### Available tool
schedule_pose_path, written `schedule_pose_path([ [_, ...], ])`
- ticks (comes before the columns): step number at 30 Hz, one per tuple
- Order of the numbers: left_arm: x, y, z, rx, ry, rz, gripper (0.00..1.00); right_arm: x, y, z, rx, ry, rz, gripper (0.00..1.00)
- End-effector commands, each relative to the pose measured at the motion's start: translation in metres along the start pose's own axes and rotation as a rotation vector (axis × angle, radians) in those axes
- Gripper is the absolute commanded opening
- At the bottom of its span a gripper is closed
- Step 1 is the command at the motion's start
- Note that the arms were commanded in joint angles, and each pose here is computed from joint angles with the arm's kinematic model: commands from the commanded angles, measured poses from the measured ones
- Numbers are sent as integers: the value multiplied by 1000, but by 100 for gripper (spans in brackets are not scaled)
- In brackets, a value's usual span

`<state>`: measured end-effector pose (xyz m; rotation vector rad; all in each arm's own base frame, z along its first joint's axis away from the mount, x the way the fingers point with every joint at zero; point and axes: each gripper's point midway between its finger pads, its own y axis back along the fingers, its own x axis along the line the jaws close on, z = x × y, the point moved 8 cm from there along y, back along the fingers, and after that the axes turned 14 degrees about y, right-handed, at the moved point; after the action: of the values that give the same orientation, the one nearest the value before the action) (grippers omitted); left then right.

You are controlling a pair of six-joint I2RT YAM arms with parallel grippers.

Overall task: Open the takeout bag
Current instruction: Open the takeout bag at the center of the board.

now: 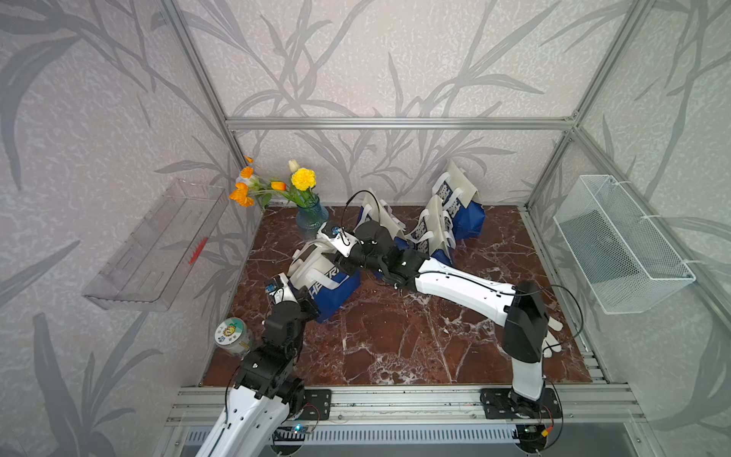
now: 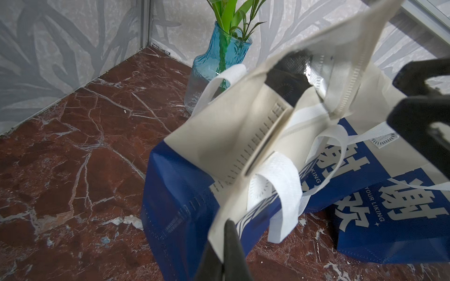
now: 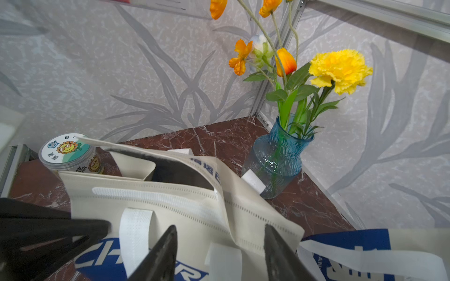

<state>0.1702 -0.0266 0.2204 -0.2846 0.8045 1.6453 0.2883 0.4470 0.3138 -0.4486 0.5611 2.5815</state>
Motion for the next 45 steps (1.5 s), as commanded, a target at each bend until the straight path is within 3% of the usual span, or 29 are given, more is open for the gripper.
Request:
schedule_pose_path([
  [1, 3, -2, -4, 7, -21, -5, 0, 1, -10, 2, -10, 12, 18, 52],
  [12, 3, -2, -5, 4, -21, -8, 0, -5, -34, -10, 36, 18, -16, 29],
  [16, 3, -2, -5, 5, -22, -10, 0, -10, -38, -9, 46, 33, -48, 0],
  [21, 6, -2, -7, 21, -25, 20, 0, -24, -29, 8, 114, 167, -182, 0],
  [26, 16, -1, -11, 55, -23, 109, 0, -22, -24, 36, 212, 469, -261, 0],
  [31, 26, -1, -19, 110, -35, 196, 0, -24, -25, 54, 253, 653, -328, 0],
  [37, 33, 0, -19, 115, -65, 282, 0, -28, -22, 81, 182, 737, -422, 0],
  [45, 31, -3, -21, 149, -110, 328, 0, -42, -4, 115, 108, 685, -461, 0],
])
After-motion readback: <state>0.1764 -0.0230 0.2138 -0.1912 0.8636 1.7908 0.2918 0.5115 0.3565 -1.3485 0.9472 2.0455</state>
